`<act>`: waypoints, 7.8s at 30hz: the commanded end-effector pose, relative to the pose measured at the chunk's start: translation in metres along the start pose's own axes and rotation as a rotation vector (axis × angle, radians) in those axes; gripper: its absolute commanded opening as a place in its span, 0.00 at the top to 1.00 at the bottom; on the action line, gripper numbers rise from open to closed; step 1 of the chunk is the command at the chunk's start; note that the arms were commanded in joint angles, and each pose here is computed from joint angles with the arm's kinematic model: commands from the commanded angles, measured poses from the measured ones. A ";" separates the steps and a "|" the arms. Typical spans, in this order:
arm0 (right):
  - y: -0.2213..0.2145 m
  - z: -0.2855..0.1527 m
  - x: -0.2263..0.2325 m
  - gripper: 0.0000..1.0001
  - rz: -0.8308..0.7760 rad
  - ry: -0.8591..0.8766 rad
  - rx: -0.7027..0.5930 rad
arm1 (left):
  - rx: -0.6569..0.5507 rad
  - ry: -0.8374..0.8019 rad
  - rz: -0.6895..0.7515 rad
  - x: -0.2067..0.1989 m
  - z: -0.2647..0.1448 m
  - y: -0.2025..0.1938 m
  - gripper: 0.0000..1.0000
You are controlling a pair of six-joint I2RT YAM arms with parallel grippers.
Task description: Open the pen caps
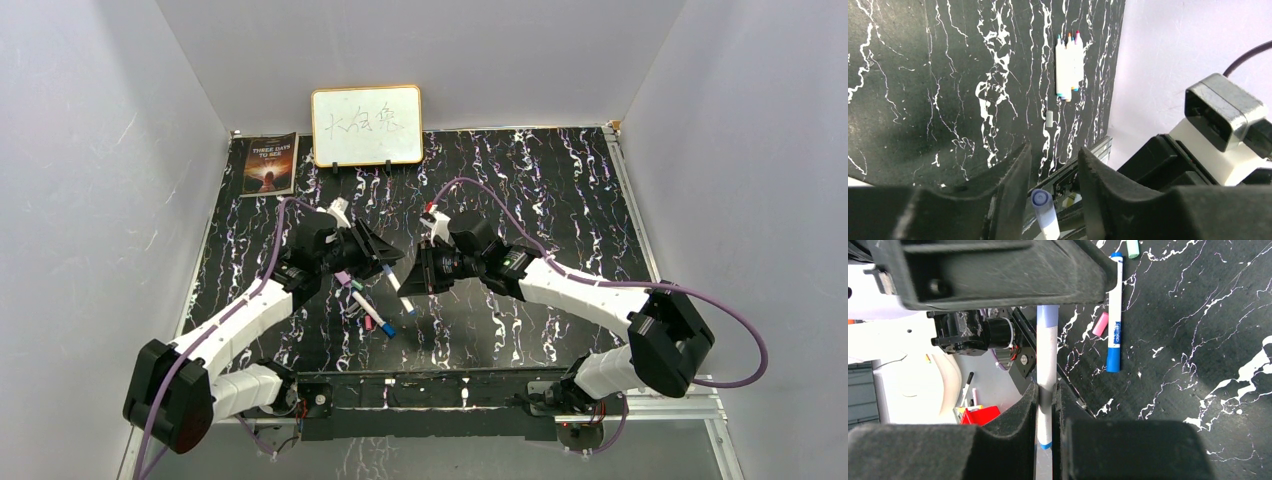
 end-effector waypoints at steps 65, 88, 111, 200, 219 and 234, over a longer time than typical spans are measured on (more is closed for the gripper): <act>-0.093 -0.040 -0.003 1.00 0.064 -0.038 -0.024 | -0.242 0.024 -0.069 0.009 0.030 0.098 1.00; 0.071 -0.067 -0.125 1.00 -0.158 -1.189 -0.189 | -0.091 0.185 0.025 0.034 -0.034 0.032 1.00; 0.065 -0.037 -0.162 0.75 -0.171 -1.163 -0.095 | -0.044 0.256 0.035 0.052 -0.010 0.038 1.00; -0.037 0.159 -0.068 0.85 -0.386 -0.868 0.190 | -0.295 0.312 0.172 -0.024 -0.124 0.055 0.02; 0.018 0.043 -0.006 1.00 -0.234 -0.563 0.000 | -0.282 0.187 0.218 -0.040 -0.123 0.058 0.02; 0.090 -0.062 -0.011 1.00 0.045 -0.134 -0.284 | -0.086 -0.146 0.147 -0.038 -0.072 0.026 0.02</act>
Point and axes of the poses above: each gripper's point midway between its finger pads, its own z axis out along the fingers, its own x axis along the line the jaws close on, y = z × x, the point moved 9 cm from there along -z, back along the fingers, and after that the axes turned 7 degrees about z, right-handed, at the moved point
